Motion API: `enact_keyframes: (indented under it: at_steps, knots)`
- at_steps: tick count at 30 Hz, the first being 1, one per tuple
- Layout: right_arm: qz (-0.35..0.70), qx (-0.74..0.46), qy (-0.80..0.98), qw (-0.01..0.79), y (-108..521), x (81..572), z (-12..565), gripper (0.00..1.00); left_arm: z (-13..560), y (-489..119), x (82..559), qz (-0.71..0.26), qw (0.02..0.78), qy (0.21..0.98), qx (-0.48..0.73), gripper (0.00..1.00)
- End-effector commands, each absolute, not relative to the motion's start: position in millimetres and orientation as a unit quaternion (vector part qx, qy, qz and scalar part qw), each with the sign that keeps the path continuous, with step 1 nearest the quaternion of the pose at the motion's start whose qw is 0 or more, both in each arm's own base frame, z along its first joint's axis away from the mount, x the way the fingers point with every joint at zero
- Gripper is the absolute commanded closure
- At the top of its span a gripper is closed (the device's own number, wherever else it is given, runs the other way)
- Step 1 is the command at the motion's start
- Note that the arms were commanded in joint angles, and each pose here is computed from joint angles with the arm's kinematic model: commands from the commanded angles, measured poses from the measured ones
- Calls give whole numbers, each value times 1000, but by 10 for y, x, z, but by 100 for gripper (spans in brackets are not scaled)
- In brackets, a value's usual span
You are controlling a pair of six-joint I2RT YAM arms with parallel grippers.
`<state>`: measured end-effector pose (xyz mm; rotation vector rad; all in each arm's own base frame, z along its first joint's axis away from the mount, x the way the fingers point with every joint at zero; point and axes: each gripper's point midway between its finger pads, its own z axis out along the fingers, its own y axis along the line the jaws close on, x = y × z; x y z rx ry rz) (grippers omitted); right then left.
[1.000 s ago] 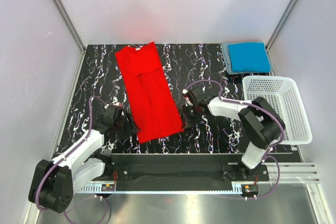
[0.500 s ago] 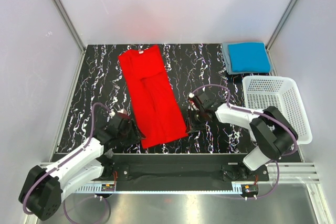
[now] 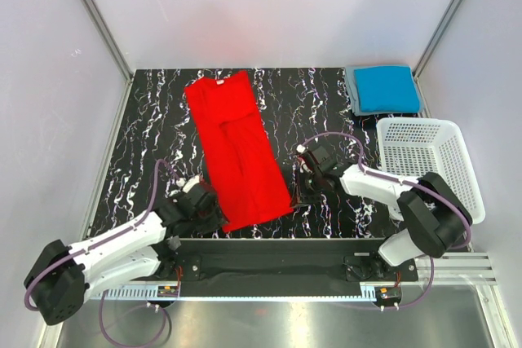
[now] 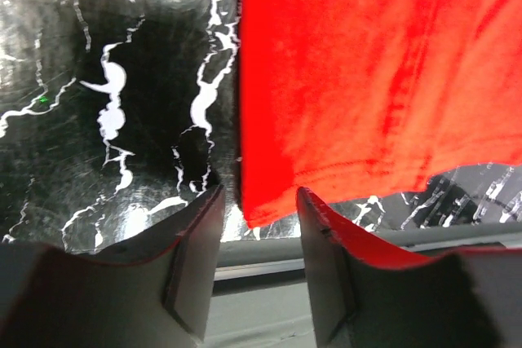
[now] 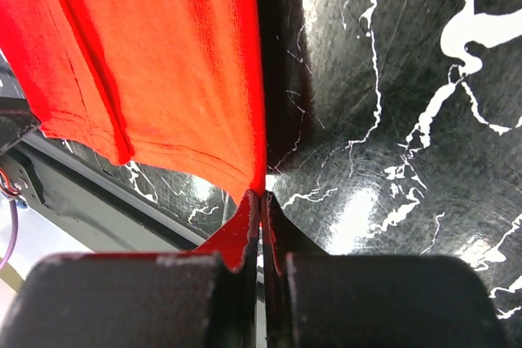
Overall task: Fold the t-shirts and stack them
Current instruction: Fold the tshirt
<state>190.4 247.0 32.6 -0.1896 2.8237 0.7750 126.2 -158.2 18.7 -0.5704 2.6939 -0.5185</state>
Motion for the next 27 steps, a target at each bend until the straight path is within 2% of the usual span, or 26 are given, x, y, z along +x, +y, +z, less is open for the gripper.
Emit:
enact_keyframes:
  at_steps: [1, 9, 12, 15, 16, 19, 27]
  knots:
    - [278, -70, 952, 111, 2507, 1858, 404, 100, 68, -1384, 1168, -120, 163, 956, -214, 55]
    - [284, -70, 950, 111, 2519, 1839, 398, 100, 34, -1502, 1148, -127, 156, 956, -214, 63]
    - [288, -68, 948, 113, 2516, 1824, 425, 100, 52, -1508, 1120, -123, 158, 954, -222, 69]
    - [291, -63, 947, 117, 2507, 1815, 462, 100, 87, -1509, 1109, -118, 164, 954, -221, 80]
    - [292, -57, 948, 117, 2502, 1818, 474, 100, 118, -1535, 1118, -118, 166, 955, -217, 88]
    - [277, -47, 952, 123, 2447, 1820, 478, 100, 154, -1600, 1113, -121, 164, 957, -205, 100]
    - [255, -51, 956, 134, 2409, 1844, 564, 100, 254, -2028, 1158, -205, 146, 949, -188, 100]
